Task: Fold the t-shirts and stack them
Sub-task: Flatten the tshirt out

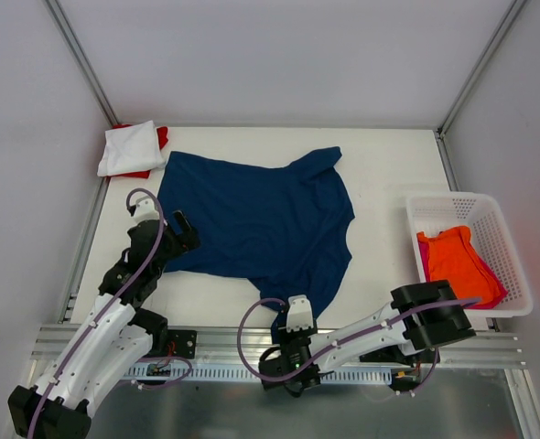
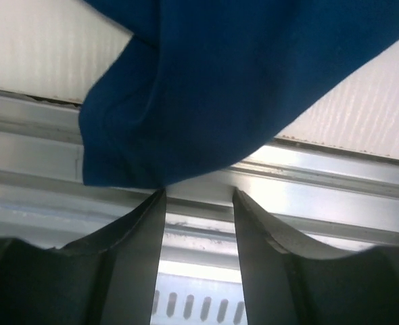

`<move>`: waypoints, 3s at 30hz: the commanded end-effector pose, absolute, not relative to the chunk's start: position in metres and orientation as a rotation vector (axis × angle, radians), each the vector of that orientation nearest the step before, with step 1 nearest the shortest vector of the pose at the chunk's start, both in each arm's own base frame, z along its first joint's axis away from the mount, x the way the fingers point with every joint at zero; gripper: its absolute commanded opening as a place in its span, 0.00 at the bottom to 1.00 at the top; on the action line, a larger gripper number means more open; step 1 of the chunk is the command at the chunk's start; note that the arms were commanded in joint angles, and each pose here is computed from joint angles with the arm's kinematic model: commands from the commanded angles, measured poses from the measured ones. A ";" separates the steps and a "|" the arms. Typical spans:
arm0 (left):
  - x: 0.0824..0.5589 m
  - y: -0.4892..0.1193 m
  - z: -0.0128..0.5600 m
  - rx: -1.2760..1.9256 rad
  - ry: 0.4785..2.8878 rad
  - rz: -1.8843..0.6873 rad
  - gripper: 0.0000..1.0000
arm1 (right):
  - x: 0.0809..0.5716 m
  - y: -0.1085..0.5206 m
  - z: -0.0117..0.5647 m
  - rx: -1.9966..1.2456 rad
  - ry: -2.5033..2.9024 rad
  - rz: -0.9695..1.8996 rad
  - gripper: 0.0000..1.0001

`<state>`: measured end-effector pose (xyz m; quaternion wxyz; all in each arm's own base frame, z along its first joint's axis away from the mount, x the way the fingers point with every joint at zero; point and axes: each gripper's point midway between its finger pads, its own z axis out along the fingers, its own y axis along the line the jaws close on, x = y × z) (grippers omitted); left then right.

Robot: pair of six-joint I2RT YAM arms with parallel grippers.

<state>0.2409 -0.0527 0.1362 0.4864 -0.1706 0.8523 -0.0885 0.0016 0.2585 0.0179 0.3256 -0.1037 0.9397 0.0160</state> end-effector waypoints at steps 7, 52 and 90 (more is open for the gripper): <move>0.245 -0.063 0.141 -0.394 2.039 -0.281 0.95 | 0.004 0.283 -0.004 -0.263 2.518 0.038 0.55; 0.244 -0.071 0.138 -0.327 2.042 -0.296 0.97 | 0.051 0.294 -0.042 -0.431 2.538 -0.185 0.67; 0.241 -0.071 0.139 -0.311 2.011 -0.293 0.99 | 0.021 0.200 -0.046 -0.389 2.613 -0.274 0.00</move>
